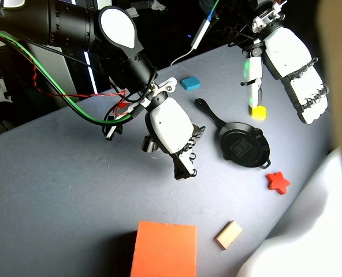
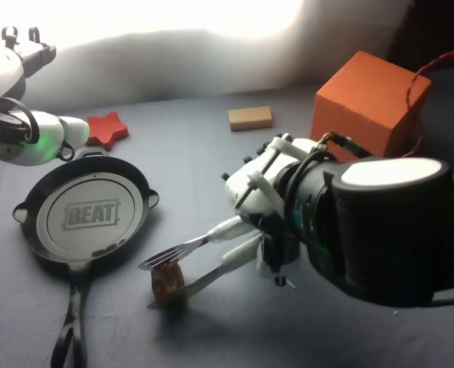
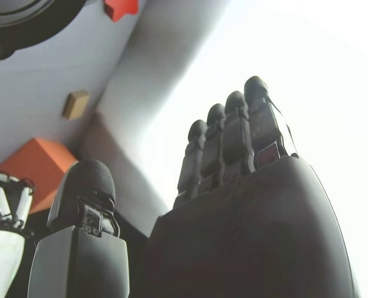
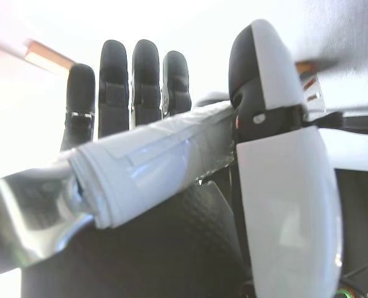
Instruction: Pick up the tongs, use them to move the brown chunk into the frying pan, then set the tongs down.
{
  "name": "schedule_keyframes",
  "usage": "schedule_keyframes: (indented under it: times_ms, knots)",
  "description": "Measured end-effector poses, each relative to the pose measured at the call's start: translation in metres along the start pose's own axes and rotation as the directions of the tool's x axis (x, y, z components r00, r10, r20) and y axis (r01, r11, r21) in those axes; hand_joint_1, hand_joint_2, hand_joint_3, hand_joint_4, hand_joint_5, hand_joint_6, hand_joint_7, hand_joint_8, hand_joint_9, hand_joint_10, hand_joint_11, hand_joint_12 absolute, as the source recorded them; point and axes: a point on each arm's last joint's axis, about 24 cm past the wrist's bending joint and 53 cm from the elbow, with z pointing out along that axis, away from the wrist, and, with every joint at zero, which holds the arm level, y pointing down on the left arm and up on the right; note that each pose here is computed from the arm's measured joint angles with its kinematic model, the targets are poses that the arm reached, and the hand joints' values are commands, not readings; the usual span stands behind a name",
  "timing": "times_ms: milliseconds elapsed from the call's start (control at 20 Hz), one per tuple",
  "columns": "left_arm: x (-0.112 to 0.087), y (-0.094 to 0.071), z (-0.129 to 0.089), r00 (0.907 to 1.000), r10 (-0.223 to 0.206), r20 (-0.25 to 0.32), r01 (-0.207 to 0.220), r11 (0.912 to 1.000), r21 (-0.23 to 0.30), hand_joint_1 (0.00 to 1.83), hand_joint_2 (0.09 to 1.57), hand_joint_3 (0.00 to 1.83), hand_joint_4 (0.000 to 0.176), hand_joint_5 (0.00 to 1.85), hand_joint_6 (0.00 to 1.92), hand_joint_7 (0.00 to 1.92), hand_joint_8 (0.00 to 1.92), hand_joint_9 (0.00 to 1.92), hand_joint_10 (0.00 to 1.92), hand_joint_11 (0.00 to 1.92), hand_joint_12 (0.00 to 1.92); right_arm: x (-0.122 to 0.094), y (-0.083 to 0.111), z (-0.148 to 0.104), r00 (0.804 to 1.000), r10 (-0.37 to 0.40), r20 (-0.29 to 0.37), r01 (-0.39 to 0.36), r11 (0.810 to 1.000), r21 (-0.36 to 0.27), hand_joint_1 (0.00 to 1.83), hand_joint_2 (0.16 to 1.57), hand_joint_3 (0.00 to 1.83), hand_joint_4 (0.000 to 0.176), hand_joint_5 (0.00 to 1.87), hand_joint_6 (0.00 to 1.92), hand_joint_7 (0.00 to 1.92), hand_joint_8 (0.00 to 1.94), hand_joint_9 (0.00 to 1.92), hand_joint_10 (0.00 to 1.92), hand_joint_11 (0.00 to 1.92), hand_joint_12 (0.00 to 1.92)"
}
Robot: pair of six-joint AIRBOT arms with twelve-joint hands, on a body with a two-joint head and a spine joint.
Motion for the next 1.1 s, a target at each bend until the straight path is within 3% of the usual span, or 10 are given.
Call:
schedule_keyframes:
  times_ms: [100, 200, 350, 400, 450, 650, 700, 750, 900, 1100]
  knots:
    - [-0.0004, -0.0004, 0.0, 1.0, -0.001, 0.001, 0.001, 1.0, 0.001, 0.31, 1.27, 0.0, 0.021, 0.04, 0.0, 0.06, 0.0, 0.03, 0.0, 0.0, 0.12, 0.0012, 0.0035, -0.0001, 1.0, -0.001, -0.002, 0.001, 1.0, -0.009, 0.98, 1.21, 0.0, 0.0, 0.7, 0.02, 0.7, 0.02, 0.62, 0.01, 0.0, 1.37]
    - [-0.0007, -0.0006, 0.0, 1.0, 0.0, 0.002, 0.0, 1.0, 0.001, 0.31, 1.27, 0.0, 0.018, 0.04, 0.0, 0.06, 0.0, 0.03, 0.0, 0.0, 0.08, 0.0009, 0.0046, -0.0001, 1.0, -0.003, -0.001, 0.003, 1.0, -0.013, 1.0, 1.22, 0.0, 0.0, 0.73, 0.03, 0.75, 0.03, 0.68, 0.04, 0.05, 1.39]
    - [-0.0006, -0.0007, 0.0, 1.0, 0.0, 0.001, 0.0, 1.0, 0.002, 0.33, 1.28, 0.0, 0.006, 0.04, 0.0, 0.07, 0.0, 0.03, 0.0, 0.0, 0.17, 0.0008, 0.0043, -0.0001, 1.0, -0.004, -0.001, 0.004, 1.0, -0.012, 1.04, 1.2, 0.0, 0.0, 0.82, 0.06, 0.86, 0.04, 0.78, 0.08, 0.19, 1.39]
    - [-0.0005, -0.0006, 0.0, 1.0, -0.001, 0.001, 0.001, 1.0, 0.002, 0.32, 1.28, 0.0, 0.012, 0.04, 0.0, 0.07, 0.0, 0.04, 0.0, 0.0, 0.15, 0.0007, 0.0041, -0.0001, 1.0, -0.004, -0.001, 0.004, 1.0, -0.012, 1.08, 1.2, 0.06, 0.0, 0.75, 1.08, 0.91, 0.03, 0.82, 0.09, 0.28, 1.36]
    - [-0.0005, -0.0006, 0.0, 1.0, 0.0, 0.001, 0.0, 1.0, 0.001, 0.33, 1.28, 0.0, 0.008, 0.05, 0.0, 0.07, 0.0, 0.04, 0.0, 0.0, 0.15, 0.0006, 0.0039, -0.0001, 1.0, -0.004, -0.001, 0.004, 1.0, -0.012, 1.08, 1.24, 0.03, 0.0, 0.72, 1.31, 0.96, 0.04, 0.86, 0.11, 0.3, 1.38]
    - [-0.0005, -0.0006, 0.0, 1.0, 0.003, 0.001, -0.003, 1.0, 0.001, 0.31, 1.28, 0.0, 0.006, 0.02, 0.0, 0.05, 0.0, 0.02, 0.0, 0.0, 0.14, -0.0003, 0.0036, -0.0001, 1.0, -0.006, 0.002, 0.006, 1.0, -0.012, 1.1, 1.23, 0.0, 0.0, 0.77, 1.29, 1.08, 0.07, 0.96, 0.18, 0.43, 1.43]
    - [-0.0004, -0.0007, 0.0, 1.0, 0.003, 0.001, -0.003, 1.0, 0.002, 0.34, 1.27, 0.0, 0.004, 0.03, 0.01, 0.07, 0.01, 0.03, 0.01, 0.0, 0.15, -0.0005, 0.0034, -0.0002, 1.0, -0.006, 0.003, 0.006, 1.0, -0.011, 1.17, 1.16, 0.03, 0.0, 0.81, 1.26, 0.99, 0.81, 1.0, 0.23, 0.49, 1.41]
    - [-0.0005, -0.0007, 0.0, 1.0, 0.003, 0.001, -0.003, 1.0, 0.002, 0.32, 1.28, 0.0, 0.002, 0.02, 0.0, 0.04, 0.0, 0.02, 0.0, 0.0, 0.15, -0.0007, 0.0036, -0.0002, 1.0, -0.006, 0.003, 0.006, 1.0, -0.012, 1.2, 1.16, 0.0, 0.005, 0.85, 1.22, 0.97, 0.99, 1.03, 0.38, 0.58, 1.41]
    - [-0.0004, -0.0007, 0.0, 1.0, 0.01, 0.0, -0.01, 0.9999, 0.002, 0.33, 1.28, 0.0, 0.0, 0.04, 0.0, 0.05, 0.0, 0.04, 0.0, 0.0, 0.19, -0.0013, 0.0027, -0.0003, 1.0, -0.007, 0.004, 0.007, 1.0, -0.01, 1.2, 1.14, 0.0, 0.01, 0.88, 1.16, 1.0, 0.99, 1.01, 0.62, 0.63, 1.42]
    - [0.0001, -0.0013, 0.0, 0.9999, 0.01, -0.002, -0.01, 0.9999, 0.004, 0.34, 1.27, 0.0, 0.008, 0.03, 0.01, 0.07, 0.0, 0.04, 0.0, 0.0, 0.14, -0.0017, 0.0019, -0.0003, 1.0, -0.009, 0.005, 0.009, 1.0, -0.008, 1.22, 1.14, 0.0, 0.0, 0.86, 1.12, 1.04, 1.0, 1.04, 0.7, 0.62, 1.47]
